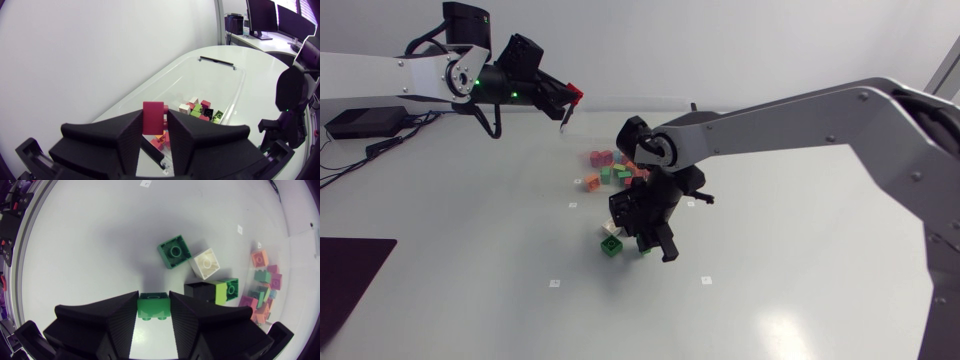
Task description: Place the duplo bricks in the container
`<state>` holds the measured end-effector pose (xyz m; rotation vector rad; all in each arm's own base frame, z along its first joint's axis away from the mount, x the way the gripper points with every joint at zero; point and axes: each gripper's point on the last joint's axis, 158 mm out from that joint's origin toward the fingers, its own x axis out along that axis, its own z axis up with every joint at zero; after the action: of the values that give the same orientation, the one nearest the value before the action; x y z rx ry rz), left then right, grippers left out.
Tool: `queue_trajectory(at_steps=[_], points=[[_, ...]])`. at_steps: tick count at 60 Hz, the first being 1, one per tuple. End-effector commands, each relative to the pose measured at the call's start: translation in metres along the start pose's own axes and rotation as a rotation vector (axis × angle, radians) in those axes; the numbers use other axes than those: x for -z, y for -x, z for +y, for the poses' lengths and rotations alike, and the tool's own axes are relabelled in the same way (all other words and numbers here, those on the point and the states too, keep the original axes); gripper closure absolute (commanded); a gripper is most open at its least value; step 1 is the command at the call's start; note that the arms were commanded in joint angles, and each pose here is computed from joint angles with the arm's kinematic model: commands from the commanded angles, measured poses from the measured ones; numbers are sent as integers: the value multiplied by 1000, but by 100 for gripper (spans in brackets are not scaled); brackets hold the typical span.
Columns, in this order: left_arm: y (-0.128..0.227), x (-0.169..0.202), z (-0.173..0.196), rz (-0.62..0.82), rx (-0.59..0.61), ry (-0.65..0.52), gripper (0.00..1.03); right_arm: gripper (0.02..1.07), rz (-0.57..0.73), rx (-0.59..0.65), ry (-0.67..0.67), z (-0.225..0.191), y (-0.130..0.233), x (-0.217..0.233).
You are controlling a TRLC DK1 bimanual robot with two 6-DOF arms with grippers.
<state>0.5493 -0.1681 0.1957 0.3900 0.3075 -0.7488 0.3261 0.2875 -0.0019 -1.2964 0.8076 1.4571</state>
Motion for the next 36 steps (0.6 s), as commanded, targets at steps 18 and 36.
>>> queue_trajectory(at_steps=[18,36], points=[[-32,-2,-5,48,49,46,70,79,-75,199,-100,-47,78,17],[-5,-12,-31,96,98,8,6,79,-222,436,-290,-118,138,31]])
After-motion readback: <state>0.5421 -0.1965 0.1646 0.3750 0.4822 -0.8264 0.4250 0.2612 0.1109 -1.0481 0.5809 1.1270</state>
